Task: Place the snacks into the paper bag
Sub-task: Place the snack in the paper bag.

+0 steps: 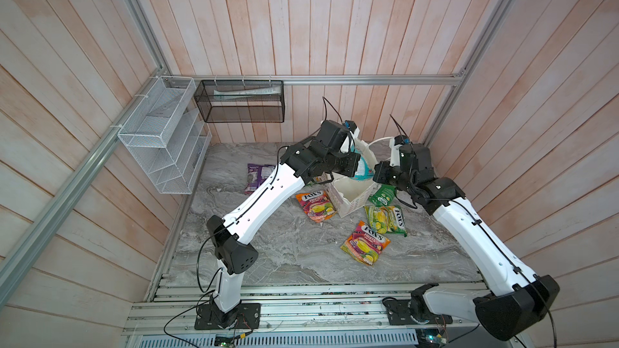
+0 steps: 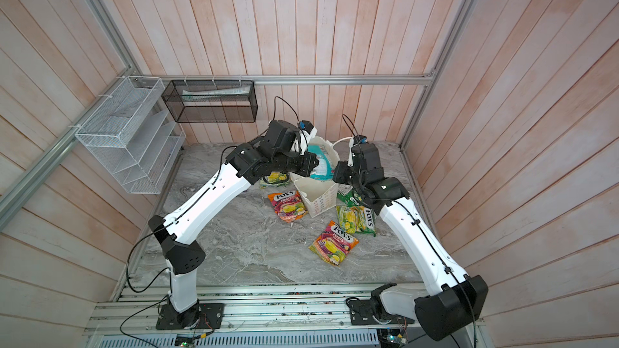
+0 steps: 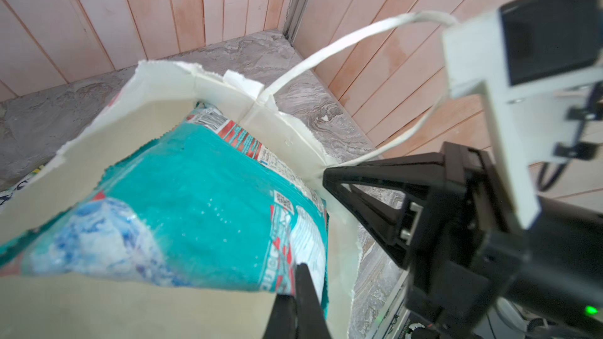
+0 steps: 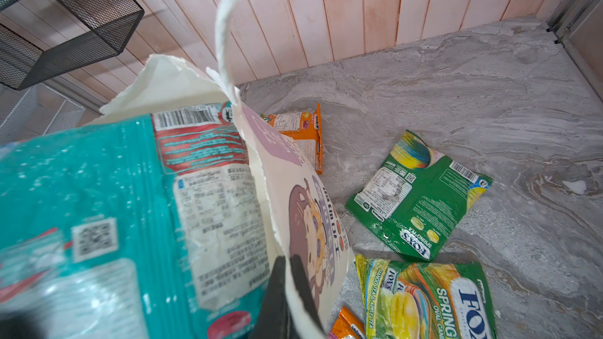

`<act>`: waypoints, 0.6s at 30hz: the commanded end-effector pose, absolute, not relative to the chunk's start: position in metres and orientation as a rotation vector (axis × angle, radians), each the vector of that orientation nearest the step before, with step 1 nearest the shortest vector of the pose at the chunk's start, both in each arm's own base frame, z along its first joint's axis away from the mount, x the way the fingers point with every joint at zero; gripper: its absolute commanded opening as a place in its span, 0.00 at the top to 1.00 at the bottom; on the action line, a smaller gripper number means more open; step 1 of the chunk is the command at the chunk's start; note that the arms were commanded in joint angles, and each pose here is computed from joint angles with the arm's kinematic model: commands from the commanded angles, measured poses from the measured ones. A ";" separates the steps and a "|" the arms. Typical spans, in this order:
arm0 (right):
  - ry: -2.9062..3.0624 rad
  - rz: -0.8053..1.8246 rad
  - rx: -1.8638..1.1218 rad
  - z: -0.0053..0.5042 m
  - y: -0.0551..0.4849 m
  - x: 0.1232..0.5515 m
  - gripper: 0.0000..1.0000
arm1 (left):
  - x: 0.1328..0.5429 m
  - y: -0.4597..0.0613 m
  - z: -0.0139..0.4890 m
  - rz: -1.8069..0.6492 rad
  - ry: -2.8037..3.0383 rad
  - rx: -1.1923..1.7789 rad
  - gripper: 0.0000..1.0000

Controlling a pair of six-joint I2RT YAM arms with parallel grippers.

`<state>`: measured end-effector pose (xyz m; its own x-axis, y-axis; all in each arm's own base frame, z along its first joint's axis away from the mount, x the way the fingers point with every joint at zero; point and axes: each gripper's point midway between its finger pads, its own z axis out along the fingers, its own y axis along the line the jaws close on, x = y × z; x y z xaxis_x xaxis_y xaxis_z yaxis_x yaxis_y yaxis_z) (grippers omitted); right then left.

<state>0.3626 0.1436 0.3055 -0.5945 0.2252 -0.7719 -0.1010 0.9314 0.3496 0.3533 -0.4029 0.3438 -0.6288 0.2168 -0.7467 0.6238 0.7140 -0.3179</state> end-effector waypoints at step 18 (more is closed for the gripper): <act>2.133 0.465 0.176 0.302 0.143 0.361 1.00 | 0.373 -0.393 0.381 -0.681 2.097 0.588 0.33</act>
<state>0.3609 0.1469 0.2931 -0.6097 0.2538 -0.7509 -0.0722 0.9256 0.3715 0.3699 -0.3974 0.3576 -0.5894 0.1944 -0.7841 0.6014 0.7536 -0.2653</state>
